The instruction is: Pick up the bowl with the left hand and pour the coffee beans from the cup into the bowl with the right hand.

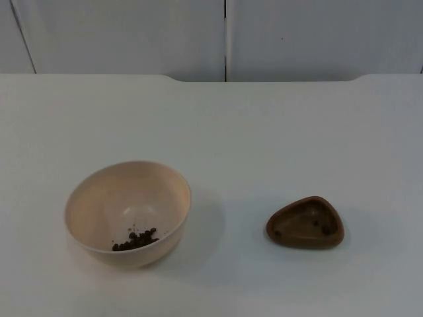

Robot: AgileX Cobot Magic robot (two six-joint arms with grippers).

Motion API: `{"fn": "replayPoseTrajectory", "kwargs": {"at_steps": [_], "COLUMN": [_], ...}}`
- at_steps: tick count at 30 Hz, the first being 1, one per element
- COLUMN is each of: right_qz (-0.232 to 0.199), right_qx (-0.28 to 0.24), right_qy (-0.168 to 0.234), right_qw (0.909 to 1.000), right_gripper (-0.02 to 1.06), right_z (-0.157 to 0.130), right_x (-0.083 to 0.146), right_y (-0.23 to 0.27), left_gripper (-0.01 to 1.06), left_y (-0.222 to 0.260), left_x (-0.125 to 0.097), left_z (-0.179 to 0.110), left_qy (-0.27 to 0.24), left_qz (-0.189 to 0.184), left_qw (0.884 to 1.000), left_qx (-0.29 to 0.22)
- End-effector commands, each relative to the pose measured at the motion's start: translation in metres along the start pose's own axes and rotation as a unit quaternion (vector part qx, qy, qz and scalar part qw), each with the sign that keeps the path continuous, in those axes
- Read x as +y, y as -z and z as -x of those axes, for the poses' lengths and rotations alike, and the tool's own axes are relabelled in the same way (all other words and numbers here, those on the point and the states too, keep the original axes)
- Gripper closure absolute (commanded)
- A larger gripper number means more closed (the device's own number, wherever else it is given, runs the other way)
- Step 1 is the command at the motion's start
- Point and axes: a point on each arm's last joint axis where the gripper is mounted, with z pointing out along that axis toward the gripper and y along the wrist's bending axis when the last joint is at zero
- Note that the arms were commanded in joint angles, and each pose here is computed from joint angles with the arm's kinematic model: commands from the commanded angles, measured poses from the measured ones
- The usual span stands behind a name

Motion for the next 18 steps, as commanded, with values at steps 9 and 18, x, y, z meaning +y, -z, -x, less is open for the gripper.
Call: {"fn": "replayPoseTrajectory", "kwargs": {"at_steps": [9, 18], "right_qz": [-0.102, -0.154], "right_qx": [-0.005, -0.004], "right_qy": [-0.054, -0.081], "right_qw": [0.9933, 0.9846], "right_gripper": [-0.01, -0.01], "right_z": [0.0011, 0.0014], "right_x": [0.0016, 0.0024], "right_y": [-0.0003, -0.0007], "left_gripper": [0.00, 0.00], "left_y": [-0.0007, -0.0007], "left_x": [0.0003, 0.0003], "left_z": [-0.0012, -0.0012], "left_qy": [0.004, 0.004], "left_qz": [0.003, 0.003], "left_qw": [1.000, 1.000], "left_qx": [0.002, 0.002]}}
